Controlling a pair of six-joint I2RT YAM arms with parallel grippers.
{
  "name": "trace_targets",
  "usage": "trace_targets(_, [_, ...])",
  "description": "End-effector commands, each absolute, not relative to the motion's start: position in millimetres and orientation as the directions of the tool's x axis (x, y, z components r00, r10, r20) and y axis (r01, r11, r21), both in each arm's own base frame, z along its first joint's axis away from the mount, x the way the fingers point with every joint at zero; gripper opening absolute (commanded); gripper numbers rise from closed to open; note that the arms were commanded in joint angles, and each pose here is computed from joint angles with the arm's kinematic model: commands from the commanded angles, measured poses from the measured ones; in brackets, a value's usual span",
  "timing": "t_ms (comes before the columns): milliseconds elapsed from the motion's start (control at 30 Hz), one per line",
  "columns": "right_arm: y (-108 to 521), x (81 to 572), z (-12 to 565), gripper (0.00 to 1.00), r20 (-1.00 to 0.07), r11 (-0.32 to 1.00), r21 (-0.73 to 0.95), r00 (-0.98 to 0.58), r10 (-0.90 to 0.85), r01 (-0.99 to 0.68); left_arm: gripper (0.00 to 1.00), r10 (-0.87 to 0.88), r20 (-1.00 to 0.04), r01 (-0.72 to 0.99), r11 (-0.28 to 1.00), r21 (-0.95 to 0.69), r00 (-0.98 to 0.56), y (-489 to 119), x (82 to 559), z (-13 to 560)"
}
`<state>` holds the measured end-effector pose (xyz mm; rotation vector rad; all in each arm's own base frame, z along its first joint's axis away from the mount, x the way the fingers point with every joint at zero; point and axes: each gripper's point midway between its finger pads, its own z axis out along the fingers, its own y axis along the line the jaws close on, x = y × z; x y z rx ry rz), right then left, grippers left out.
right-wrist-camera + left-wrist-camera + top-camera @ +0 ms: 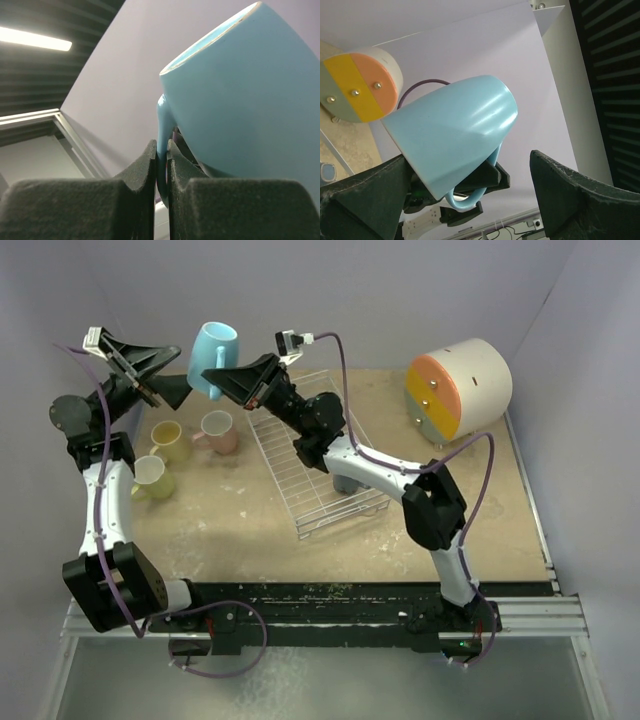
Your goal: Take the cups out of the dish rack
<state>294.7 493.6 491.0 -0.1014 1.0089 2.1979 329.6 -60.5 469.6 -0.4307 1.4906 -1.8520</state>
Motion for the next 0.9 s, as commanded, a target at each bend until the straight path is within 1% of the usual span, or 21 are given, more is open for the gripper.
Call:
trace_targets(0, [454,257,545,0.0,-0.324,-0.609,0.426,-0.742,0.588,-0.669,0.99,-0.707,-0.266,0.439,-0.07,-0.896,-0.655,-68,305,519])
trace_targets(67, [456,256,538,0.0,-0.322,-0.631,0.419,-0.756,0.569,-0.653,1.0,-0.712,-0.274,0.457,-0.074,-0.886,-0.646,-68,303,527])
trace_targets(167, [465,256,523,0.0,-0.329,-0.665,0.43,-0.792,0.514,-0.61,0.92,-0.725,-0.275,0.481,-0.088,-0.872,-0.631,-65,305,536])
trace_targets(233, [469,253,517,0.0,-0.348,-0.677,0.437,-0.806,0.479,-0.591,0.81,-0.728,-0.274,0.484,-0.09,-0.87,-0.628,-64,307,536])
trace_targets(333, [481,250,508,0.0,-0.386,-0.673,0.476,-0.822,0.418,-0.566,0.61,-0.726,-0.284,0.496,-0.089,-0.864,-0.626,-64,307,538])
trace_targets(400, [485,249,501,0.0,-0.398,-0.681,0.485,-0.832,0.386,-0.549,0.52,-0.722,-0.291,0.505,-0.094,-0.858,-0.628,-65,305,543])
trace_targets(433, [487,248,499,0.0,-0.403,-0.685,0.49,-0.837,0.37,-0.539,0.49,-0.719,-0.294,0.51,-0.097,-0.855,-0.629,-65,303,545])
trace_targets(500, [492,246,492,0.0,-0.417,-0.688,0.502,-0.844,0.338,-0.524,0.47,-0.714,-0.302,0.522,-0.103,-0.847,-0.631,-68,296,552])
trace_targets(767, [520,231,468,0.0,-0.5,-0.701,0.541,-0.848,0.177,-0.465,0.5,-0.691,-0.326,0.548,-0.121,-0.828,-0.646,-81,280,563])
trace_targets(867, [522,227,459,0.0,-0.518,-0.689,0.56,-0.843,0.142,-0.46,0.46,-0.689,-0.334,0.556,-0.119,-0.823,-0.643,-82,280,564])
